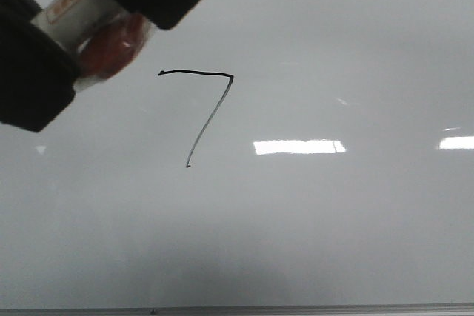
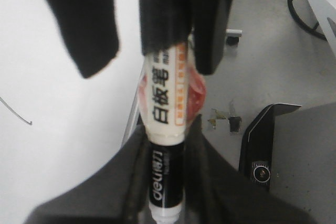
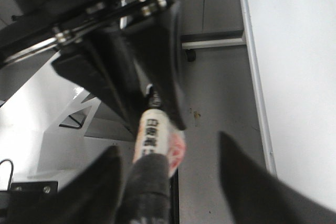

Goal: Write number 7 on whiteboard

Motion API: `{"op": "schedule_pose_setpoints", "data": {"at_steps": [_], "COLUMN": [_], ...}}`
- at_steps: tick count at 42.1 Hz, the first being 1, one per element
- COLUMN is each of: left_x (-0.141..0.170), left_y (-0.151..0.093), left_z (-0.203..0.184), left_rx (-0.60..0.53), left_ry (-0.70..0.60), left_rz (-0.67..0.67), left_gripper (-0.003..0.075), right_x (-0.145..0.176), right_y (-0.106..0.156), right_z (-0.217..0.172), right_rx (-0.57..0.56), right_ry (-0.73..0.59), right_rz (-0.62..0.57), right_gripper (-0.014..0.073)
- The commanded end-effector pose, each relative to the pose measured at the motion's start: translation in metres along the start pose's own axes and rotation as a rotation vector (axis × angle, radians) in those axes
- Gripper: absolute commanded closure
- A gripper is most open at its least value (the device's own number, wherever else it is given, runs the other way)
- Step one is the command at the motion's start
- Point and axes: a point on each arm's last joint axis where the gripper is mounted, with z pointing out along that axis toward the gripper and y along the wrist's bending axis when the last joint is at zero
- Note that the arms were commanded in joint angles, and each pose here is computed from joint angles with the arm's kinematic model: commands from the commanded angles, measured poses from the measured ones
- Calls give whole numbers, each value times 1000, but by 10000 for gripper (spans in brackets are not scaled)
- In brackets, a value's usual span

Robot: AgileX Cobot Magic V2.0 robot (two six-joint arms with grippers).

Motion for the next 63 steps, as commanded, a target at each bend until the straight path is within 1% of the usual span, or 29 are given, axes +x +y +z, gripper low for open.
{"op": "schedule_pose_setpoints", "data": {"at_steps": [1,3,5,7,10,13,14,16,18,22,23,26,29,32,36,41,51,60,63], "left_x": [-10,-7,1,11,26,43,49,60,73,94,99,107,116,126,142,159,183,197,197], "left_y": [2,3,7,15,32,54,61,73,87,108,112,119,126,132,141,156,184,192,194], "left_z": [-8,-6,-3,-1,-3,-12,-16,-23,-34,-55,-60,-66,-69,-66,-56,-37,-2,15,16], "left_rx": [-23,-34,-70,-130,-242,-382,-429,-508,-600,-779,-815,-879,-928,-963,-987,-971,-974,-970,-979], "left_ry": [-64,-45,-8,38,104,143,156,177,182,133,117,100,95,86,84,93,21,21,6], "left_rz": [-13,-36,-98,-176,-344,-501,-540,-602,-675,-810,-837,-866,-877,-883,-899,-923,-986,-994,-986], "left_gripper": [662,662,662,660,660,660,660,660,660,660,660,660,660,660,660,660,660,650,622], "right_x": [-13,-11,-8,-3,13,37,48,70,92,131,140,154,164,170,174,174,174,174,174], "right_y": [0,-3,-5,-7,-6,-3,-1,3,11,31,35,42,47,50,50,50,50,50,50], "right_z": [-19,-25,-37,-49,-71,-89,-94,-101,-107,-112,-111,-108,-104,-100,-98,-99,-98,-98,-98], "right_rx": [64,83,109,146,247,385,438,543,645,826,863,918,947,962,968,971,969,968,968], "right_ry": [-103,-110,-122,-139,-190,-249,-269,-313,-365,-480,-498,-516,-528,-535,-537,-539,-537,-536,-536], "right_rz": [29,55,96,135,187,253,276,348,426,556,574,589,591,592,595,594,595,595,595], "right_gripper": [-21,-16,-16,-16,-16,-12,4,74,171,377,426,521,609,668,662,664,664,664,664]}}
